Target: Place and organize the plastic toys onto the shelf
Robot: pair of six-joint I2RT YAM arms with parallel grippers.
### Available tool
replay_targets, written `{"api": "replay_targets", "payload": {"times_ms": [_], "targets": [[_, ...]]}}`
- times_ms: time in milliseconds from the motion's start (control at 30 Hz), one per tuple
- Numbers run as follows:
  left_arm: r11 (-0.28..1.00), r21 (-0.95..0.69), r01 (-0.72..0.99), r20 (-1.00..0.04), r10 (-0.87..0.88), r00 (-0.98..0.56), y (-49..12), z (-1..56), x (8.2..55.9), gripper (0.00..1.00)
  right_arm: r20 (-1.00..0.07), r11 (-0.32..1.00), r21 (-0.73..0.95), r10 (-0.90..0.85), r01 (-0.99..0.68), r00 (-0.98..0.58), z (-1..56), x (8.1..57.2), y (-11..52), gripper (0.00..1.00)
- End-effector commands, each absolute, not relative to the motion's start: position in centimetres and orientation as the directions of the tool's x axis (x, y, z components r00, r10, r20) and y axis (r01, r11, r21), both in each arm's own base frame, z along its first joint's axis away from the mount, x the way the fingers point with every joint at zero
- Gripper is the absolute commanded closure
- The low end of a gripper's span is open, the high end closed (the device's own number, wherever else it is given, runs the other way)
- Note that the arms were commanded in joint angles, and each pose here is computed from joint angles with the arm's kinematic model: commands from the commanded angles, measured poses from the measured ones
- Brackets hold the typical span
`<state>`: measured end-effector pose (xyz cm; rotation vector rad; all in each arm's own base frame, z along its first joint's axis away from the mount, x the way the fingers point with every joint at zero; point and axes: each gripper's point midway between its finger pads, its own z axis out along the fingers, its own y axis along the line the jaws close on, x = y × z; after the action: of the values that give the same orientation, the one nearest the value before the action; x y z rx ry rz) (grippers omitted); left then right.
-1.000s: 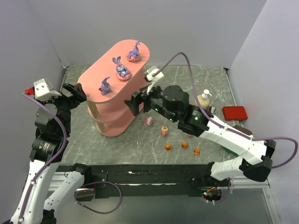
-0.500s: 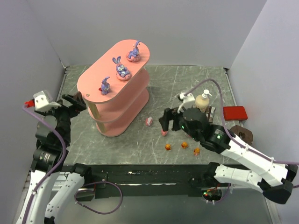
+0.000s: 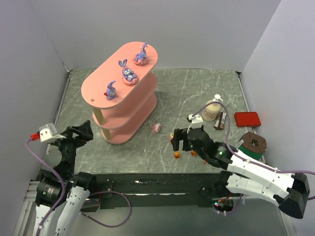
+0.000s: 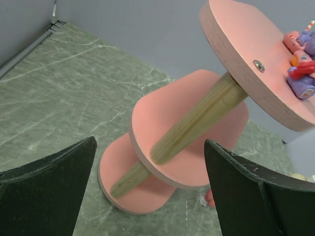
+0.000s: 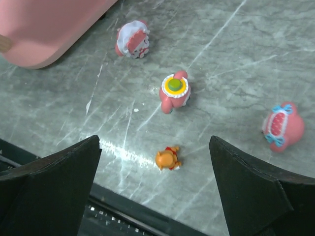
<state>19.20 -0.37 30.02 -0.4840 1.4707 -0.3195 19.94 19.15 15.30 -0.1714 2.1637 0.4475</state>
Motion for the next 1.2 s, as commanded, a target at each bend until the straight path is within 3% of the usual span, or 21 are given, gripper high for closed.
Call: {"api": "replay_targets", "payload": {"times_ms": [0, 533, 633, 1000, 1167], "targets": [[0.843, -0.536, -0.045, -0.843, -0.531, 0.085, -0.9, 29.9, 18.4, 0.04, -0.830, 0.907, 0.324, 0.137, -0.268, -0.541, 15.8, 21.6, 20.7, 0.02], [0.873, -0.482, -0.076, -0.874, -0.485, -0.028, -1.8, 27.8, 20.2, 0.04, -0.805, 0.959, 0.262, 0.153, -0.112, -0.574, 11.7, 23.3, 21.7, 0.10], [0.874, -0.481, -0.072, -0.874, -0.484, -0.031, -1.9, 27.8, 20.3, 0.04, -0.816, 0.960, 0.237, 0.114, -0.149, -0.566, 11.2, 23.7, 22.3, 0.11], [0.870, -0.488, -0.075, -0.872, -0.490, -0.011, -1.6, 28.1, 20.0, 0.04, -0.766, 0.927, 0.328, 0.147, -0.184, -0.626, 9.5, 23.8, 21.3, 0.32], [0.870, -0.487, -0.073, -0.872, -0.489, -0.011, -1.6, 28.1, 19.9, 0.04, -0.731, 0.936, 0.336, 0.190, -0.103, -0.655, 8.3, 23.7, 20.7, 0.50]]}}
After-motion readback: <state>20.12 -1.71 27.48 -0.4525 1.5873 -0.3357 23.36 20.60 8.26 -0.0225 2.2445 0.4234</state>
